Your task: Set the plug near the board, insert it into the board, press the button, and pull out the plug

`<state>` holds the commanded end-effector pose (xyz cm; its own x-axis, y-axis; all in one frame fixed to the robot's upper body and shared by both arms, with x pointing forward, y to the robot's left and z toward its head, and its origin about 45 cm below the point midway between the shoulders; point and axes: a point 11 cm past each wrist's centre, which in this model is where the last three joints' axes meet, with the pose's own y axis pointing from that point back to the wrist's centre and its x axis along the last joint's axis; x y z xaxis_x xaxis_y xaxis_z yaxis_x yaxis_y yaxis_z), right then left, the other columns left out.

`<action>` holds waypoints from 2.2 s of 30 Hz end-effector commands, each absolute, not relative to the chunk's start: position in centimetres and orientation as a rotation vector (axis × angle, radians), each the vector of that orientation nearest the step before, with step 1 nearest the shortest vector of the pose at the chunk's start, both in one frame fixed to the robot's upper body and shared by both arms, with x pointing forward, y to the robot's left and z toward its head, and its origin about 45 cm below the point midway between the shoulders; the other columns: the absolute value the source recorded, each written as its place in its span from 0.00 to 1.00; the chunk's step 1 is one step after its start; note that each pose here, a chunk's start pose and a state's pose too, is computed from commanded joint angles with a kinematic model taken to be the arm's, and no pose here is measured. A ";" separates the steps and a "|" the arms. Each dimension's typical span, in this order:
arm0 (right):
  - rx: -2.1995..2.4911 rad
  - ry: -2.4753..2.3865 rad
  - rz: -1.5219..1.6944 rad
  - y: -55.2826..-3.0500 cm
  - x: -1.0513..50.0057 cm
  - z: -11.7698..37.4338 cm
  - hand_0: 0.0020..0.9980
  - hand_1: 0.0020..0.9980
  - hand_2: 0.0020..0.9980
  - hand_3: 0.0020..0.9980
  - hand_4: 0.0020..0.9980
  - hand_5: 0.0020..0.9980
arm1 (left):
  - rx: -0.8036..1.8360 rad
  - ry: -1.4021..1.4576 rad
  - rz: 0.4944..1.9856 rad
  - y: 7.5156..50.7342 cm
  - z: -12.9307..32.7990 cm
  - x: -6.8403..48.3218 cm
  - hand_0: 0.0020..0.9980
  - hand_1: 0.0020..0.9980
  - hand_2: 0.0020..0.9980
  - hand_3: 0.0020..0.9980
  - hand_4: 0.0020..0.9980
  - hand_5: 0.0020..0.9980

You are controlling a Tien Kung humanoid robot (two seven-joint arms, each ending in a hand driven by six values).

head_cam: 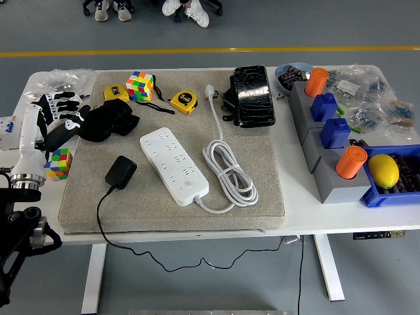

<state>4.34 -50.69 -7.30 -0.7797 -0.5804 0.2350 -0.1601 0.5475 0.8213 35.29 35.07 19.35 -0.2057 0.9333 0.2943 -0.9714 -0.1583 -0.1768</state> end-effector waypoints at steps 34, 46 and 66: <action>0.685 -2.238 -1.131 -51.0 6.5 -6.8 0.55 0.58 0.54 0.51 0.83 0.37 | 0.155 -0.414 1.731 35.7 21.5 35.8 0.43 0.55 0.53 0.59 0.85 0.33; 0.709 -2.204 -1.149 -50.5 6.5 -7.1 0.55 0.59 0.54 0.51 0.83 0.37 | 0.142 -0.432 1.721 35.7 22.2 35.9 0.43 0.55 0.53 0.59 0.85 0.37; 0.731 -2.162 -1.134 -50.4 6.3 -7.2 0.55 0.60 0.55 0.51 0.85 0.39 | 0.175 -0.435 1.680 35.4 21.9 35.9 0.41 0.56 0.53 0.59 0.84 0.42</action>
<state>6.31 -50.38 -7.20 -0.6787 -0.6939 0.2407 -0.1962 0.4871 0.8510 35.95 35.41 21.92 -0.1602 0.9195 0.3588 -0.9782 -0.0992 -0.1826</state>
